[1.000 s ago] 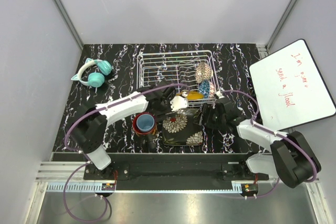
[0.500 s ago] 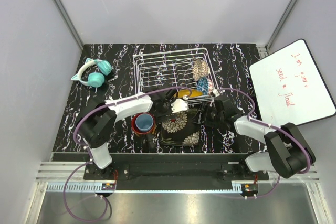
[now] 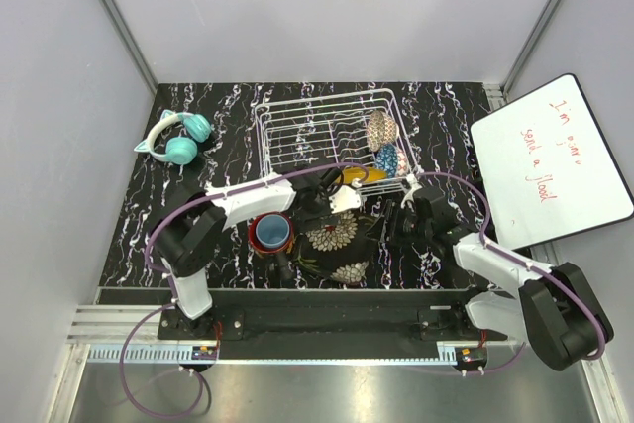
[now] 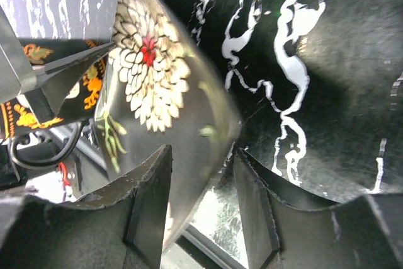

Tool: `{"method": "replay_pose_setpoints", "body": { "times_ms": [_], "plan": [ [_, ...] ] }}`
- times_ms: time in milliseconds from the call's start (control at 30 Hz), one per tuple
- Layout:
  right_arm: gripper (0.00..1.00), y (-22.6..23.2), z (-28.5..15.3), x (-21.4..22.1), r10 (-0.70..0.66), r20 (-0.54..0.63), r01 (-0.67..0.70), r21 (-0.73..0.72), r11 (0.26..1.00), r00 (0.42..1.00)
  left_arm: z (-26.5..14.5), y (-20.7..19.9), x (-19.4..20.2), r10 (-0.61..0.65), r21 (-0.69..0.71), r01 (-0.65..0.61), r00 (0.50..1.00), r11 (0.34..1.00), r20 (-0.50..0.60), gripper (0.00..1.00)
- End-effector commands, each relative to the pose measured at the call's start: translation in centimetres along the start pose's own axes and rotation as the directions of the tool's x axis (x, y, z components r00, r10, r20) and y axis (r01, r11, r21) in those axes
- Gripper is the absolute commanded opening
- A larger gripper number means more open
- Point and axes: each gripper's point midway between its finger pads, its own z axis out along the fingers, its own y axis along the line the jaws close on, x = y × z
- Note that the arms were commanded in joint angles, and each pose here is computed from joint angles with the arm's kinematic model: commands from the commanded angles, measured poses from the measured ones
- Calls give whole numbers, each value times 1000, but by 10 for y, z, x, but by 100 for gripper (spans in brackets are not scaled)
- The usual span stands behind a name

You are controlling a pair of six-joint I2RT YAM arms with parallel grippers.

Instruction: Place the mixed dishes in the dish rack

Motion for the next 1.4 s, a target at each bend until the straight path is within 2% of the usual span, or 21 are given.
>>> {"method": "replay_pose_setpoints", "body": {
  "times_ms": [0, 67, 300, 367, 433, 700, 900, 1033, 1200, 1300, 1367],
  "plan": [
    [51, 14, 4, 4, -21, -39, 18, -84, 996, 999, 8, -24, -24, 14, 92, -21, 997, 996, 70, 74],
    [50, 18, 6, 4, -30, -55, 24, -110, 994, 998, 7, -24, -25, 16, 88, -22, 997, 996, 74, 74],
    [35, 20, 24, 12, -34, -149, 10, -163, 987, 988, 5, -24, -22, 21, 78, -26, 997, 997, 69, 74],
    [9, 25, 25, 12, -48, -159, 17, -191, 981, 986, 4, -23, -22, 19, 75, -25, 997, 997, 72, 73],
    [0, 25, 24, 11, -51, -154, 22, -186, 982, 987, 4, -23, -21, 18, 73, -23, 997, 997, 71, 73],
    [0, 15, -1, -3, -49, 10, 50, -85, 995, 999, 4, -19, -20, 21, 54, -24, 997, 998, 69, 73],
    [0, -5, -25, -11, -15, 103, 8, 73, 997, 995, -10, 1, -36, 0, 19, -2, 994, 1000, 107, 76],
    [0, -4, -42, -11, -7, 119, -6, 108, 994, 993, -39, 25, -61, -61, 6, 61, 981, 998, 182, 82],
    [0, 14, -60, -26, -55, 150, 42, 93, 995, 987, -107, 62, -94, -182, 30, 182, 929, 983, 321, 84],
    [0, 18, -62, -26, -74, 113, 62, 106, 992, 991, -141, 77, -93, -229, 27, 236, 903, 971, 364, 85],
    [0, 26, -67, -33, -96, 113, 84, 102, 991, 989, -150, 84, -77, -261, 10, 276, 896, 961, 360, 85]
  ]
}}
